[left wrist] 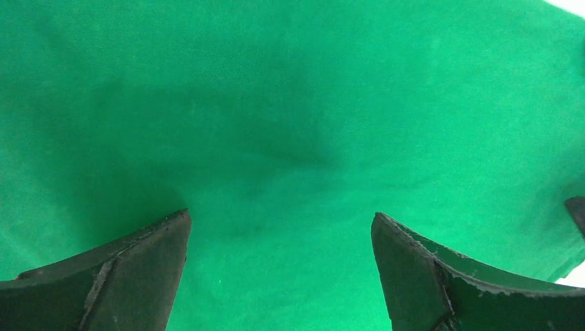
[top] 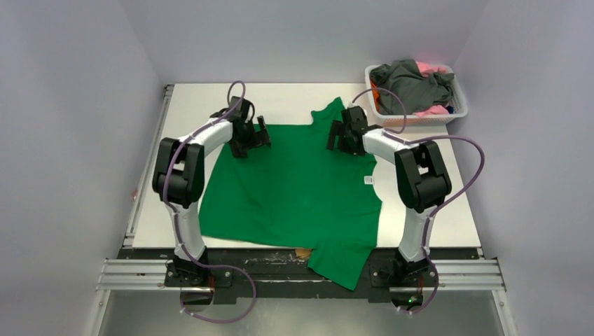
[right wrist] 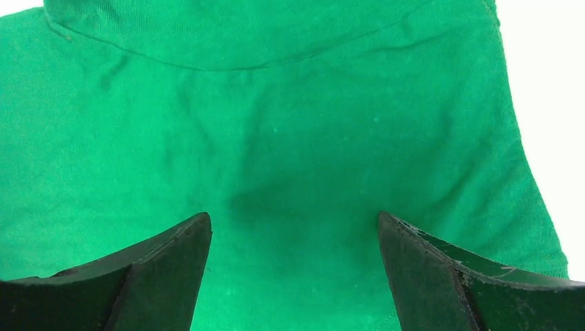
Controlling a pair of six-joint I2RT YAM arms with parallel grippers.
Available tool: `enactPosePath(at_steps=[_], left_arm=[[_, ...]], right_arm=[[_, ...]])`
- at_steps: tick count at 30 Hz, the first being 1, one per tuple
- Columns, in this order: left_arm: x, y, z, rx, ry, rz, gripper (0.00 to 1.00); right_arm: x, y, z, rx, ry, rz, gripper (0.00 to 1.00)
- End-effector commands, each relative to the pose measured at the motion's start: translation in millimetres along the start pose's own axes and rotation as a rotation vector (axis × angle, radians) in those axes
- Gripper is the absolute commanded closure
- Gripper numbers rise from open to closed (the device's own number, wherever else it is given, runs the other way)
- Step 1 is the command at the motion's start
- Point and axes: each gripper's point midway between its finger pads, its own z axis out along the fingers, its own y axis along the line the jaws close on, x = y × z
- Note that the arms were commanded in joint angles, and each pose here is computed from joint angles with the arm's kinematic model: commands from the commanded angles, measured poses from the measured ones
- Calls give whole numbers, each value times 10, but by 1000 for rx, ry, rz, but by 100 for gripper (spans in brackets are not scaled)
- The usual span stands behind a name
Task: Fold and stack the t-shirts
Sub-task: Flatten out the tshirt
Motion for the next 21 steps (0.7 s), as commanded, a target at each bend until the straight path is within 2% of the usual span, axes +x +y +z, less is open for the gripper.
enactPosePath(at_steps=[1,6,12,17,21], left_arm=[[-15,-95,126,16,66,-11,0],[-124,-289,373,75,136,-31,0],[-512,-542,595,156,140,-104,0],[-906,-682,749,229,100,-151,0],[-1171,-706,777,298,62,-190,0]], right_arm=[[-59,55,112,14,26,26,12],[-118,149,467,30,71,8,12],[-370,359,839,-31,92,39,12],[-637,438,1046,-66,61,85,12],[-969,511,1019,-101,-1,76,12]])
